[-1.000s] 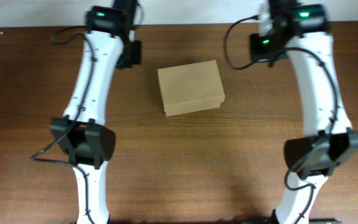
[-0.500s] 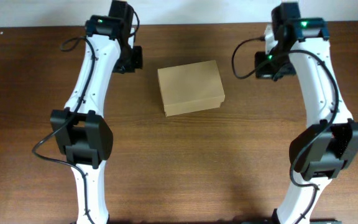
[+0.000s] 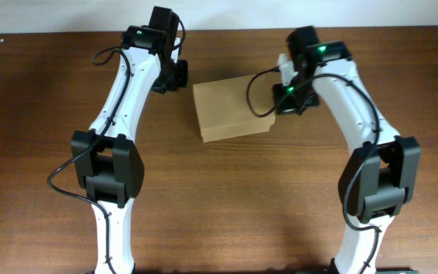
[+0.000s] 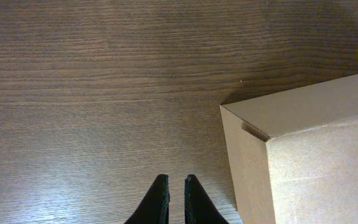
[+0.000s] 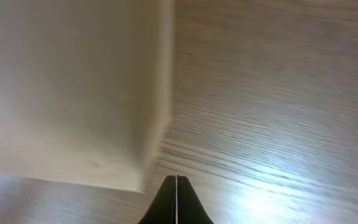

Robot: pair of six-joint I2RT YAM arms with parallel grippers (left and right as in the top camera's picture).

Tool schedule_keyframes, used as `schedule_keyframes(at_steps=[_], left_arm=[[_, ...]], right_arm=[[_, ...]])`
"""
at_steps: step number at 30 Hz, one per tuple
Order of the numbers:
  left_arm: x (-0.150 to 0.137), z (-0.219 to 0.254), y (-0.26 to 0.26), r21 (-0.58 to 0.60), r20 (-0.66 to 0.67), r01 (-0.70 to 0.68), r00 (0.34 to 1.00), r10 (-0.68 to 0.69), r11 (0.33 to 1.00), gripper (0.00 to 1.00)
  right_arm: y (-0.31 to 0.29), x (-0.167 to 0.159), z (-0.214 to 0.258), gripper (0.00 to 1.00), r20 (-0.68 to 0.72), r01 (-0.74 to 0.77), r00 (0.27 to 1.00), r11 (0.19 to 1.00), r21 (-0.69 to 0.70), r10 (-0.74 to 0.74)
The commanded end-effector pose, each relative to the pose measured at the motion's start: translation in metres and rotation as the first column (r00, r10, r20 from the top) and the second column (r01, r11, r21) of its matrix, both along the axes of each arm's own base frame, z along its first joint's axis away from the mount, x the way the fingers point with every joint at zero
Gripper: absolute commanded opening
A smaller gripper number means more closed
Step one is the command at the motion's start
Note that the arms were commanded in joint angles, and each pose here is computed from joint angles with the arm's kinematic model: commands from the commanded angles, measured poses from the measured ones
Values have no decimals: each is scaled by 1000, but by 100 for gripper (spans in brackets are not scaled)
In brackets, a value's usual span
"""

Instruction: Pack container

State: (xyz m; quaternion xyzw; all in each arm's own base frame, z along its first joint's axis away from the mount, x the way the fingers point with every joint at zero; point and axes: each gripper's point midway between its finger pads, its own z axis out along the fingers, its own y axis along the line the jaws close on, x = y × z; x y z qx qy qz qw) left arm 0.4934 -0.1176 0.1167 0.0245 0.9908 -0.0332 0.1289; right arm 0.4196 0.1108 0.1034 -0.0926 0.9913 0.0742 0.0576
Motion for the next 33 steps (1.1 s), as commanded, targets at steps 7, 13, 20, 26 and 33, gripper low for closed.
schedule_keyframes(at_steps=[7,13,20,26,33], left_arm=[[-4,4,3,3,-4,11,1000,-11,1000,10],[-3,4,4,15,-2,13,1000,-13,1000,10],[-2,4,10,38,2,2,1000,-3,999,11],[1,4,29,53,3,-33,999,33,998,11],[9,9,65,40,18,-116,993,115,992,11]], right_arm=[[17,-19,-23,4,-68,-32,997,998,45,35],[30,-18,-19,4,-42,-119,991,986,118,125],[6,-7,-21,4,-11,-79,997,997,-2,79],[-61,22,-5,4,71,107,993,987,-118,-99],[-125,47,28,4,144,296,946,955,-8,-292]])
